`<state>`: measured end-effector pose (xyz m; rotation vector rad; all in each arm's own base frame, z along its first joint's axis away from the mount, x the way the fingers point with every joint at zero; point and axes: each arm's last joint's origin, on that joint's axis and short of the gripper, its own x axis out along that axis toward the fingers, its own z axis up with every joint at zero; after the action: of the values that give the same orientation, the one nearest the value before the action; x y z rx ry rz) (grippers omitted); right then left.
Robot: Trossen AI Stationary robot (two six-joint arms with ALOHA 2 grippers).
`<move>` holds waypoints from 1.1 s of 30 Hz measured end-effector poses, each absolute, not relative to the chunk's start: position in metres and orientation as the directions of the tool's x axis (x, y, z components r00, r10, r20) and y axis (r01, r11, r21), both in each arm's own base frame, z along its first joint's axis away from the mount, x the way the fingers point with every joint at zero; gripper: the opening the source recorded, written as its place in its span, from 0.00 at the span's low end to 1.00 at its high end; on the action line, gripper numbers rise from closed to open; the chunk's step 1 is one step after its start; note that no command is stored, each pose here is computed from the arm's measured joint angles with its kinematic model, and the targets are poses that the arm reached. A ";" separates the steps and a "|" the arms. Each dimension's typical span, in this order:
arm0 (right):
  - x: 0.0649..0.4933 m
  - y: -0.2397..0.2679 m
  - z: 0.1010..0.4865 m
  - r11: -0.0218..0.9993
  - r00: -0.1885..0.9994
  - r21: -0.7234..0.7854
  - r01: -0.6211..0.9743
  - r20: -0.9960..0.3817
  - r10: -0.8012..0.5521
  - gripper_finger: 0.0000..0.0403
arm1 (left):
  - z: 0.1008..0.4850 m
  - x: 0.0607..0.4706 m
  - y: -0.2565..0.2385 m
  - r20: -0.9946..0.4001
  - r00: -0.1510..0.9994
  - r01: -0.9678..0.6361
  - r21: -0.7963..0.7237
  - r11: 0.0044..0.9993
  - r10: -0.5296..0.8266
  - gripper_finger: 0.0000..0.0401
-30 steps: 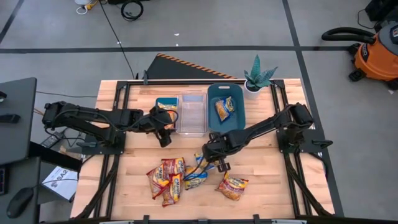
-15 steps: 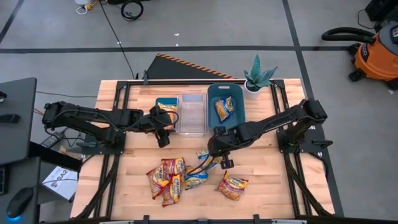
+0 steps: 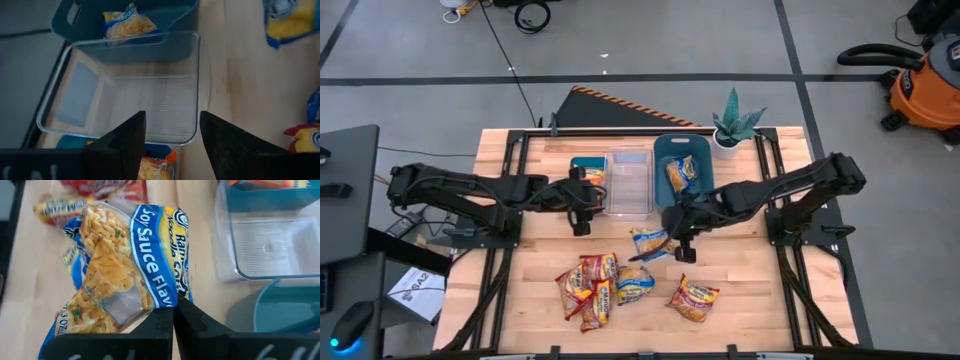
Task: Sort Maruchan noodles
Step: Put the blue noodle pack into the dark blue bin
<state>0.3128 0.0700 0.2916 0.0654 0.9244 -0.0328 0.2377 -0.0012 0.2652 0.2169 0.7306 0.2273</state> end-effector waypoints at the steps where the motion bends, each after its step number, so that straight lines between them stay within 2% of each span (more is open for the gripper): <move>1: 0.312 0.070 0.294 0.996 0.608 0.053 0.067 -0.794 0.001 0.02 | 0.266 0.235 -0.001 -0.623 0.733 -0.117 0.277 0.954 0.271 0.48; 5: 0.305 0.069 0.302 0.992 0.628 0.075 0.098 -0.778 -0.003 0.02 | 0.265 0.222 -0.001 -0.587 0.768 -0.112 0.270 0.956 0.256 0.46; 13: 0.300 0.068 0.315 0.995 0.652 0.027 0.093 -0.757 -0.040 0.02 | 0.264 0.198 0.000 -0.538 0.804 -0.149 0.231 0.962 0.254 0.45; 20: 0.297 0.050 0.333 0.974 0.625 -0.145 0.172 -0.749 -0.221 0.02 | 0.263 0.195 0.000 -0.532 0.808 -0.178 0.189 0.966 0.253 0.45; 27: 0.294 0.013 0.328 0.916 0.501 -0.292 0.275 -0.769 -0.396 0.02 | 0.263 0.195 0.000 -0.533 0.808 -0.207 0.144 0.968 0.252 0.45; 33: 0.295 -0.030 0.318 0.857 0.375 -0.364 0.366 -0.785 -0.494 0.02 | 0.263 0.195 0.000 -0.536 0.806 -0.227 0.113 0.967 0.252 0.45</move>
<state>0.2949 -0.0297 0.3182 -0.1367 1.0514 -0.5523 0.1950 -0.0002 0.2626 0.0443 0.5796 0.2566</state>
